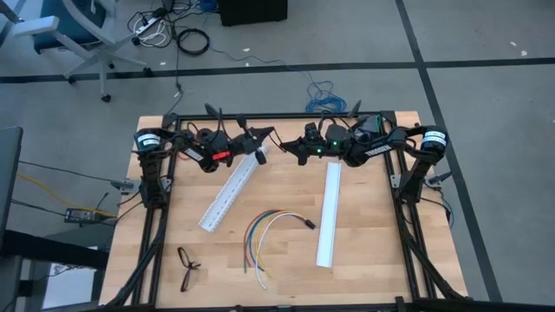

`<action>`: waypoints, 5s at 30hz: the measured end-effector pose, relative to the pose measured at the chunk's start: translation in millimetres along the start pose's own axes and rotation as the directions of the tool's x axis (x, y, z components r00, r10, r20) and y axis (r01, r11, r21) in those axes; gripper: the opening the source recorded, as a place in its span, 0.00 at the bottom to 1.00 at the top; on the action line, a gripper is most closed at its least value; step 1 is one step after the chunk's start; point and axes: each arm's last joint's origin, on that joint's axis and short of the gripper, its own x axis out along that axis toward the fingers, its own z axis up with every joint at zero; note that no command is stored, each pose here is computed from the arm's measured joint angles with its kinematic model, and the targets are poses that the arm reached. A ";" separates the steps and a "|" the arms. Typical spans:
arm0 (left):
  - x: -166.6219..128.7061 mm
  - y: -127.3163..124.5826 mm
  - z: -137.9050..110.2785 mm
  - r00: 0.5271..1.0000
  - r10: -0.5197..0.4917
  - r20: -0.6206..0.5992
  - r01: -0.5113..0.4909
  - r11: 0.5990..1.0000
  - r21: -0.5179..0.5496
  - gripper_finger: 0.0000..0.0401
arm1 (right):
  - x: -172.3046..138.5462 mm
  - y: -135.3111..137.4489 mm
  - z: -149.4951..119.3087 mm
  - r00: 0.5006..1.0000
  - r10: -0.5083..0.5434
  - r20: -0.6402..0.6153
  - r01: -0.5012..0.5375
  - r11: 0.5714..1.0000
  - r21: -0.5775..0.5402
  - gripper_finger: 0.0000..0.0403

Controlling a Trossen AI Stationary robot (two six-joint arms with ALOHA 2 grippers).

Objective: Ziptie cables
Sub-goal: Wrap the cable wires together using the black zip tie

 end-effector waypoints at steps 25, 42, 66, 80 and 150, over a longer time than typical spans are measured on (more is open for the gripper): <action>2.1 -6.4 0.9 0.999 -0.007 -0.054 0.012 0.996 0.087 0.00 | -0.7 0.8 6.1 0.998 0.002 0.062 -0.003 1.000 0.009 0.00; 1.8 3.3 1.3 0.994 0.099 -0.055 -0.095 0.992 0.080 0.00 | -0.3 0.4 1.7 1.000 0.019 -0.001 -0.019 1.000 0.019 0.00; 2.0 0.4 1.8 0.999 0.040 -0.022 -0.039 0.999 0.031 0.00 | -0.3 -0.3 2.3 1.000 0.004 0.014 -0.004 1.000 -0.001 0.00; 2.0 -0.6 2.4 1.000 0.009 0.003 -0.010 0.999 0.037 0.00 | -0.4 -1.6 1.3 1.000 -0.006 0.004 0.006 0.999 0.039 0.00; 3.1 6.1 -4.4 0.993 0.084 -0.080 -0.081 0.996 0.041 0.00 | -1.0 -1.8 3.0 1.000 -0.018 0.017 0.017 0.999 0.048 0.00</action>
